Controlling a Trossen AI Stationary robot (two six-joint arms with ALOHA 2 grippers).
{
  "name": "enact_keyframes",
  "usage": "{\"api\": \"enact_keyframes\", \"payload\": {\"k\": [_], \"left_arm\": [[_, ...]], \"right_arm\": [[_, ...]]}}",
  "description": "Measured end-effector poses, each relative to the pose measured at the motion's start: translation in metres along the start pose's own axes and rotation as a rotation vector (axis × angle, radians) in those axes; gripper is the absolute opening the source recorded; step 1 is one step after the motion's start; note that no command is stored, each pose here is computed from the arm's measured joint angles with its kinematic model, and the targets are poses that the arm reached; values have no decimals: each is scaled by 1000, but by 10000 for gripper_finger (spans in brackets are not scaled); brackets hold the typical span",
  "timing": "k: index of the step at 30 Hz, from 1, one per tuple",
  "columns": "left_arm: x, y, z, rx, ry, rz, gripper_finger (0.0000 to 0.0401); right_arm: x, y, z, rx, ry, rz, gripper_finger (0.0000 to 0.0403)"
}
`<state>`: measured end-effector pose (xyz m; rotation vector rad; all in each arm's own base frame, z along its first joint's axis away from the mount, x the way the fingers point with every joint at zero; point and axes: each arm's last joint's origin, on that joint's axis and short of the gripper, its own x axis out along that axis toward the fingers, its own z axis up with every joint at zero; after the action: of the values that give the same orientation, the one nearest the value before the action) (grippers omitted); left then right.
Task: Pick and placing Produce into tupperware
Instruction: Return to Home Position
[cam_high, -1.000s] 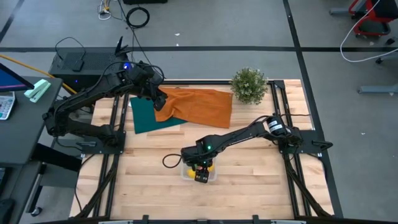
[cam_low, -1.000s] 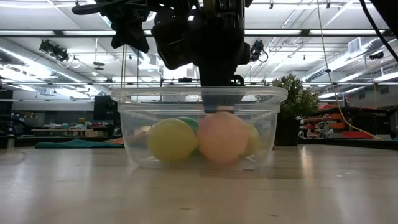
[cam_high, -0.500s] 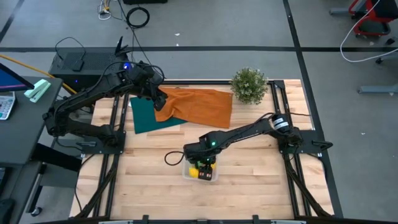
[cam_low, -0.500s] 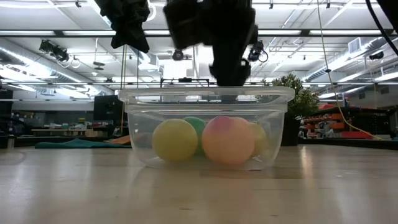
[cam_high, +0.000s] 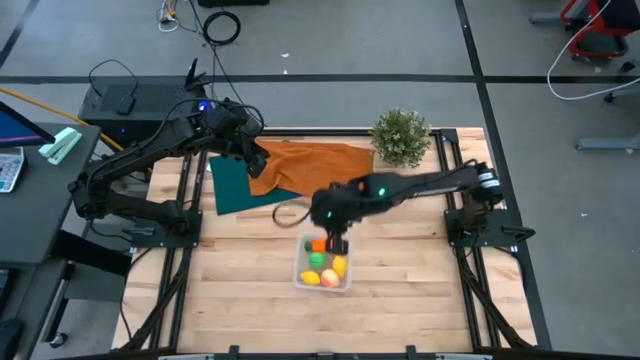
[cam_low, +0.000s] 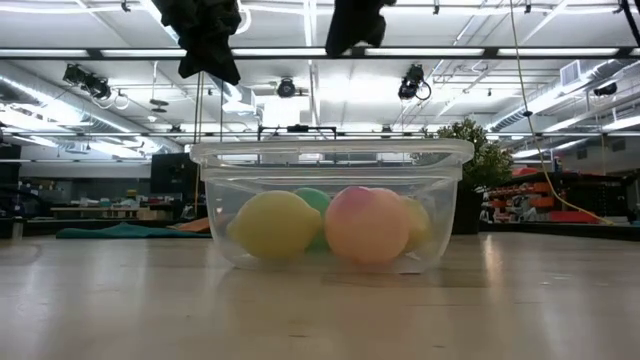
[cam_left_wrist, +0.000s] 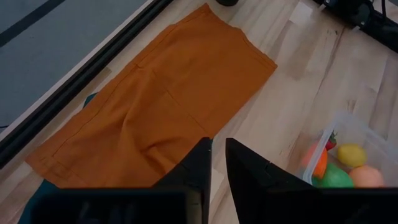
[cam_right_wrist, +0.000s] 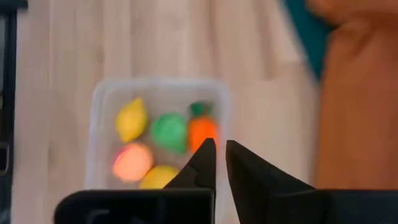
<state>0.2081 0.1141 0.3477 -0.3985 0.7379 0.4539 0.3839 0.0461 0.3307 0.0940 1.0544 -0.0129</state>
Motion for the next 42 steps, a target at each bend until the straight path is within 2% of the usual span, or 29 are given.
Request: {"api": "enact_keyframes", "payload": {"k": [4, 8, 14, 21, 34, 42], "left_arm": [[0, 0, 0, -3, 0, 0, 59], [0, 0, 0, -5, 0, 0, 57], [0, 0, 0, -6, 0, 0, 49], [0, 0, 1, -4, -7, 0, 53], [0, -1, 7, 11, -77, 3, 49], [0, -1, 7, 3, -77, 2, 53]], "right_arm": [[-29, -23, 5, 22, -104, -39, 19], [-57, -47, 7, 37, -203, -61, 4], [-83, -74, -6, 77, -355, -5, 1], [-85, -90, -68, 199, -494, 8, 1], [-94, -84, -199, 384, -726, 77, 1], [-102, -81, -248, 407, -868, 99, 0]]}}
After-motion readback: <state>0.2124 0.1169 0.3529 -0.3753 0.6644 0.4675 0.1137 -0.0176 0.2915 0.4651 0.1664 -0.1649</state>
